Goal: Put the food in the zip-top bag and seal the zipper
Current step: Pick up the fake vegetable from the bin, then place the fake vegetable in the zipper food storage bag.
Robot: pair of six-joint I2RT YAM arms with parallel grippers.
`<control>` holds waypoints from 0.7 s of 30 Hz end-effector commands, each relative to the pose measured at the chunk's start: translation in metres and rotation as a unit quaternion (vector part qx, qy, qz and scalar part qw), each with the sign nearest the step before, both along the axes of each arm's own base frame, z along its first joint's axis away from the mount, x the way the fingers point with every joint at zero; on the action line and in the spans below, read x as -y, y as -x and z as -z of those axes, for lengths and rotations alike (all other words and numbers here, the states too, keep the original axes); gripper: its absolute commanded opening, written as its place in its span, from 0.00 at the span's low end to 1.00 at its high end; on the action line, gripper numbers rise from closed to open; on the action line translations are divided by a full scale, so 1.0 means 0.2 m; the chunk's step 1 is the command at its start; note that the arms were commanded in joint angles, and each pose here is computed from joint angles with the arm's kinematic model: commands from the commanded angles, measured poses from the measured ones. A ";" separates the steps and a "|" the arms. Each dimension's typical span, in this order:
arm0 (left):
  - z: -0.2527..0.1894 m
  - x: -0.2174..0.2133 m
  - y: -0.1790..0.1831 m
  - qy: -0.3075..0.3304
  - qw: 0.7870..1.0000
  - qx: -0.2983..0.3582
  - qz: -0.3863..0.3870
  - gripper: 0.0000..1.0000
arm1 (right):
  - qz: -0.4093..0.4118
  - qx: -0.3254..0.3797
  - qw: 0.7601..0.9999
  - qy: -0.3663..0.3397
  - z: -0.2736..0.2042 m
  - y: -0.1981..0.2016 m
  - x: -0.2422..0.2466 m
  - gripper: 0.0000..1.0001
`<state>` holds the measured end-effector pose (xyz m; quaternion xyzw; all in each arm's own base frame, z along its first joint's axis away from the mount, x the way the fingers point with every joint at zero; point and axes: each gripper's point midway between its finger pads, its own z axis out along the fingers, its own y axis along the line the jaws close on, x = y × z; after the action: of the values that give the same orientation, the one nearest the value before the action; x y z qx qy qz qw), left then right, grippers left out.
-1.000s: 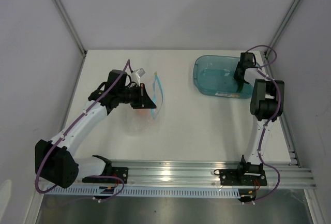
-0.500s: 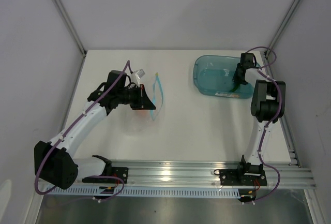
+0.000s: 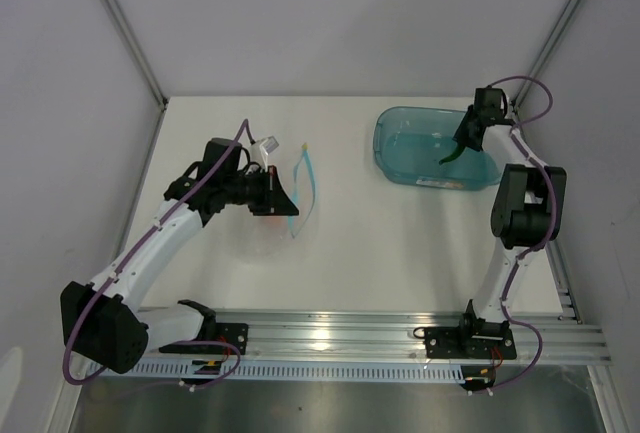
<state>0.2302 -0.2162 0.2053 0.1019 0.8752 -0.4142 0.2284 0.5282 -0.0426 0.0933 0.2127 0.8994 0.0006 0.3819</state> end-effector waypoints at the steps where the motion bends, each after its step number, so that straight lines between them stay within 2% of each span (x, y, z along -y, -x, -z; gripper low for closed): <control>1: -0.04 0.00 0.03 0.008 1.000 0.014 0.017 0.00 | 0.025 0.085 0.995 -0.040 -0.37 -0.06 -0.05 0.00; 6: -0.06 -0.01 0.04 0.002 1.000 0.019 0.023 0.01 | -0.001 0.103 0.992 -0.069 -0.52 -0.02 -0.19 0.00; 13: -0.07 0.00 0.03 0.005 0.999 0.023 0.031 0.01 | -0.131 0.098 0.977 -0.139 -0.71 0.15 -0.66 0.00; 21: -0.06 0.00 0.03 0.001 0.999 0.020 0.040 0.01 | -0.290 0.053 0.933 -0.204 -0.81 0.50 -1.16 0.00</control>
<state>0.2193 -0.2137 0.2000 0.1218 0.8788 -0.4116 0.2085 0.4604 0.1640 0.2221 0.0611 0.8908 0.2474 0.3762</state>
